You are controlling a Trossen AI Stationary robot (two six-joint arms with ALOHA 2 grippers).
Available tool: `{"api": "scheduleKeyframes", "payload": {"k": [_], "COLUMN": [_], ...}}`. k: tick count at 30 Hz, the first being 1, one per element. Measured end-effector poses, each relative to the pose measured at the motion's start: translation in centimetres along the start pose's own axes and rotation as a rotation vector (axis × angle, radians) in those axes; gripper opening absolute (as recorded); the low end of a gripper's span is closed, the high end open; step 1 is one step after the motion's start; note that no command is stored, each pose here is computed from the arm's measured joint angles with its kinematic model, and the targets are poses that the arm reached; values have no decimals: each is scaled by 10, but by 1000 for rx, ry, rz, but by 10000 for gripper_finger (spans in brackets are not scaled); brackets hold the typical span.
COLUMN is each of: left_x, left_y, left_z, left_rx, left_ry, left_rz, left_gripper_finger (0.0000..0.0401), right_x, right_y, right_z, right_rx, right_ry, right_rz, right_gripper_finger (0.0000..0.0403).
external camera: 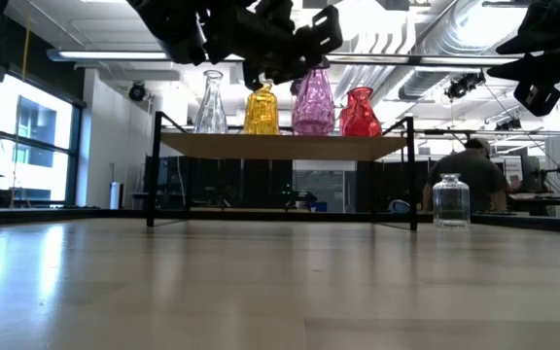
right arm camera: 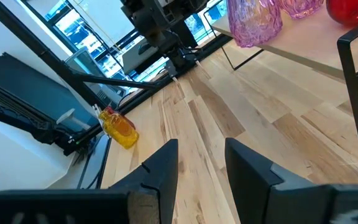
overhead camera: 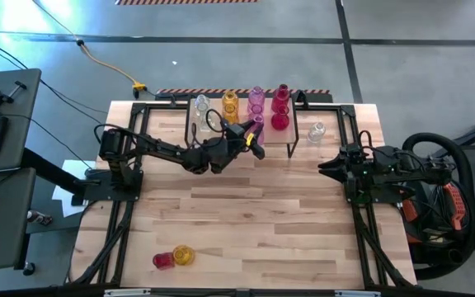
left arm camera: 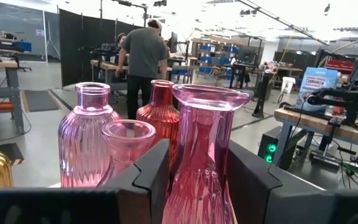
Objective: Sort vases onto shelf
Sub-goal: Put the violet vase aligned with the other violet vases on the shelf
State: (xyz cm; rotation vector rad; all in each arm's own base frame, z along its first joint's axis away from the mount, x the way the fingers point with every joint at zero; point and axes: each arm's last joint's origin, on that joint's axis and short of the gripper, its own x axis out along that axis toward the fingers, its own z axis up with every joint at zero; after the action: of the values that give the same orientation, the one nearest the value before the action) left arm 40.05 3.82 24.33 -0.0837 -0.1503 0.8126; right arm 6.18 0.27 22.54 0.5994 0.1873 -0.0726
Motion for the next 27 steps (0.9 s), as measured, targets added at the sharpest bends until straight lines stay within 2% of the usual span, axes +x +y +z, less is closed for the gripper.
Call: {"api": "scheduleKeyframes", "payload": {"k": [22,27], "left_x": [4,4], "left_y": [4,4], "left_z": [-4,-4], "left_rx": [-45,-45], "left_ry": [30,33], "left_rz": [-14,-13], "left_gripper_finger": [129,143], "right_x": [0,0], "right_y": [0,0], "right_z": [0,0], "right_rx": [0,0], "right_ry": [0,0], "right_rz": [0,0], "right_gripper_finger": [114,114]}}
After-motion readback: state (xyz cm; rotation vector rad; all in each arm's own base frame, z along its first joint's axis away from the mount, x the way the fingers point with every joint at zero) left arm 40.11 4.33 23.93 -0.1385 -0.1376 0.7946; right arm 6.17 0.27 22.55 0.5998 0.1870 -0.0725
